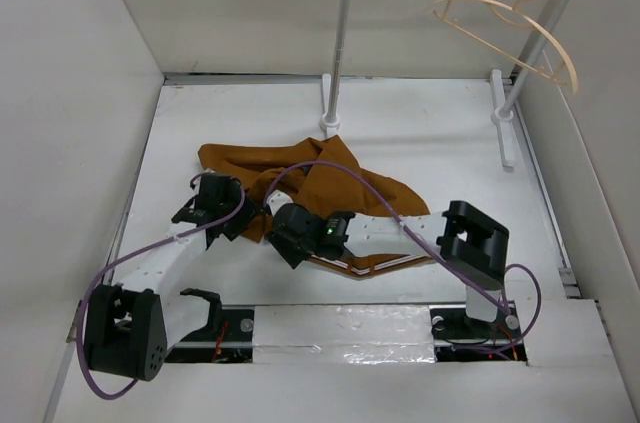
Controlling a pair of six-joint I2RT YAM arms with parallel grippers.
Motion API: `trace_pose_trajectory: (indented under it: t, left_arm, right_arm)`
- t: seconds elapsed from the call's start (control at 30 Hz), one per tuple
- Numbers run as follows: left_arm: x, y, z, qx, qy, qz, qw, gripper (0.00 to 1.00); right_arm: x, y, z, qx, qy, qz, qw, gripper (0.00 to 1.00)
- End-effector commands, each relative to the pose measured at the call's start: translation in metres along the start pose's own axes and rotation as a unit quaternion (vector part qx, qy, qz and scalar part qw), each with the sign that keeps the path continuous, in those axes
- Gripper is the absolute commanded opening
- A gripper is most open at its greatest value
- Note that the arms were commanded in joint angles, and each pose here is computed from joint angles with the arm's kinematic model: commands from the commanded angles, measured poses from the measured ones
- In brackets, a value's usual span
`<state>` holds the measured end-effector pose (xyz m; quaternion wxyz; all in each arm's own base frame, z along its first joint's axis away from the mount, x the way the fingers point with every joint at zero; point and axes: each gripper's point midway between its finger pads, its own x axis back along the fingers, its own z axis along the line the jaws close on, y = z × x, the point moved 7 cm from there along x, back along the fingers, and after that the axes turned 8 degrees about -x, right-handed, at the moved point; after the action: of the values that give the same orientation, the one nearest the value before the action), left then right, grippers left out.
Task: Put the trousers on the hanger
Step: Flatten out the trousers at the center of the board.
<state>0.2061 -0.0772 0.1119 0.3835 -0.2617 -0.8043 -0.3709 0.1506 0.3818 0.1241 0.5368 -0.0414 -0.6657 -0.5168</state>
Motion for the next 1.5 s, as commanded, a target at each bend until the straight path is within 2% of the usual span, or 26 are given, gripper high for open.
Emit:
trace_pose_trajectory:
  t: [0.0, 0.17, 0.2, 0.27, 0.3, 0.33, 0.4, 0.43, 0.47, 0.57, 0.6, 0.67, 0.7, 0.87, 0.93, 1.03, 1.07, 1.17, 1.2, 1.27, 1.3, 1.33, 1.37, 1.4, 1.43, 1.47]
  left_arm:
    - [-0.008, 0.006, -0.004, 0.012, -0.018, -0.021, 1.000, 0.54]
    - [-0.020, -0.006, 0.008, 0.018, 0.009, 0.002, 1.000, 0.55]
    - [-0.023, -0.008, 0.010, 0.018, 0.014, 0.008, 1.000, 0.55]
    - [-0.027, -0.012, 0.014, 0.021, 0.017, 0.014, 1.000, 0.55]
    - [-0.030, -0.013, 0.015, 0.023, 0.020, 0.017, 0.999, 0.55]
    - [-0.032, -0.014, 0.016, 0.026, 0.024, 0.019, 0.999, 0.54]
    - [-0.037, -0.014, 0.016, 0.033, 0.030, 0.019, 0.999, 0.47]
    - [-0.038, -0.012, 0.016, 0.034, 0.033, 0.017, 0.999, 0.40]
    - [-0.039, -0.009, 0.015, 0.035, 0.036, 0.010, 0.999, 0.24]
    - [-0.036, 0.001, 0.008, 0.038, 0.036, -0.008, 0.999, 0.00]
    - [-0.034, 0.005, 0.007, 0.038, 0.037, -0.020, 0.998, 0.00]
    - [-0.028, 0.016, 0.001, 0.039, 0.037, -0.043, 0.998, 0.00]
    - [-0.023, 0.021, -0.004, 0.039, 0.030, -0.055, 0.997, 0.00]
    - [0.006, 0.047, -0.006, 0.031, 0.041, -0.123, 0.991, 0.00]
    - [0.020, 0.058, -0.001, 0.040, 0.045, -0.155, 0.986, 0.00]
    - [0.033, 0.076, 0.015, 0.060, 0.059, -0.187, 0.979, 0.00]
    - [0.037, 0.079, 0.013, 0.061, 0.047, -0.188, 0.979, 0.00]
    - [0.044, 0.084, 0.006, 0.050, 0.020, -0.186, 0.981, 0.00]
    - [0.043, 0.084, 0.003, 0.046, 0.014, -0.180, 0.983, 0.00]
    - [0.043, 0.076, -0.010, 0.013, -0.019, -0.159, 0.987, 0.00]
    - [0.043, 0.072, -0.013, 0.003, -0.022, -0.151, 0.988, 0.00]
    - [0.044, 0.069, -0.015, -0.003, -0.025, -0.146, 0.989, 0.00]
    - [0.043, 0.066, -0.015, -0.014, -0.029, -0.141, 0.989, 0.00]
    - [0.043, 0.061, -0.018, -0.023, -0.041, -0.132, 0.990, 0.04]
    - [0.042, 0.056, -0.019, -0.030, -0.049, -0.122, 0.991, 0.10]
    - [0.038, 0.051, -0.015, -0.030, -0.046, -0.111, 0.992, 0.20]
  right_arm:
    - [-0.008, 0.024, 0.020, -0.041, -0.008, -0.063, 0.997, 0.63]
    - [-0.034, 0.017, 0.014, -0.058, -0.063, -0.064, 0.994, 0.58]
    - [-0.037, 0.015, 0.014, -0.068, -0.069, -0.062, 0.993, 0.55]
    - [-0.041, 0.009, 0.014, -0.073, -0.086, -0.062, 0.992, 0.33]
    - [-0.041, 0.007, 0.011, -0.080, -0.094, -0.061, 0.990, 0.18]
    - [-0.034, 0.012, 0.011, -0.085, -0.095, -0.071, 0.989, 0.12]
    - [-0.020, 0.016, 0.009, -0.082, -0.105, -0.086, 0.987, 0.00]
    - [-0.013, 0.016, 0.006, -0.080, -0.110, -0.089, 0.987, 0.00]
    - [0.009, 0.026, 0.007, -0.082, -0.102, -0.109, 0.985, 0.00]
    - [0.045, 0.023, -0.008, -0.074, -0.127, -0.120, 0.982, 0.00]
    - [0.075, 0.032, -0.010, -0.091, -0.120, -0.148, 0.978, 0.00]
    - [0.101, 0.018, -0.028, -0.094, -0.140, -0.137, 0.976, 0.00]
    - [0.133, 0.020, -0.040, -0.114, -0.144, -0.157, 0.970, 0.00]
    - [0.220, 0.011, -0.082, -0.165, -0.153, -0.217, 0.950, 0.00]
    - [0.261, 0.009, -0.107, -0.203, -0.175, -0.249, 0.931, 0.00]
    - [0.295, 0.009, -0.147, -0.239, -0.234, -0.279, 0.900, 0.00]
    - [0.308, 0.008, -0.171, -0.267, -0.271, -0.296, 0.876, 0.00]
    - [0.322, 0.007, -0.207, -0.283, -0.331, -0.311, 0.845, 0.00]
    - [0.331, 0.017, -0.231, -0.281, -0.367, -0.333, 0.822, 0.00]
    - [0.330, 0.020, -0.256, -0.290, -0.396, -0.334, 0.805, 0.00]
    - [0.320, 0.025, -0.267, -0.292, -0.392, -0.325, 0.810, 0.00]
    - [0.327, 0.027, -0.292, -0.308, -0.422, -0.336, 0.784, 0.00]
    - [0.322, 0.028, -0.303, -0.313, -0.427, -0.334, 0.780, 0.00]
    - [0.309, 0.030, -0.318, -0.318, -0.435, -0.317, 0.780, 0.00]
    - [0.310, 0.030, -0.337, -0.330, -0.458, -0.324, 0.759, 0.00]
    - [0.306, 0.029, -0.349, -0.336, -0.470, -0.321, 0.751, 0.00]
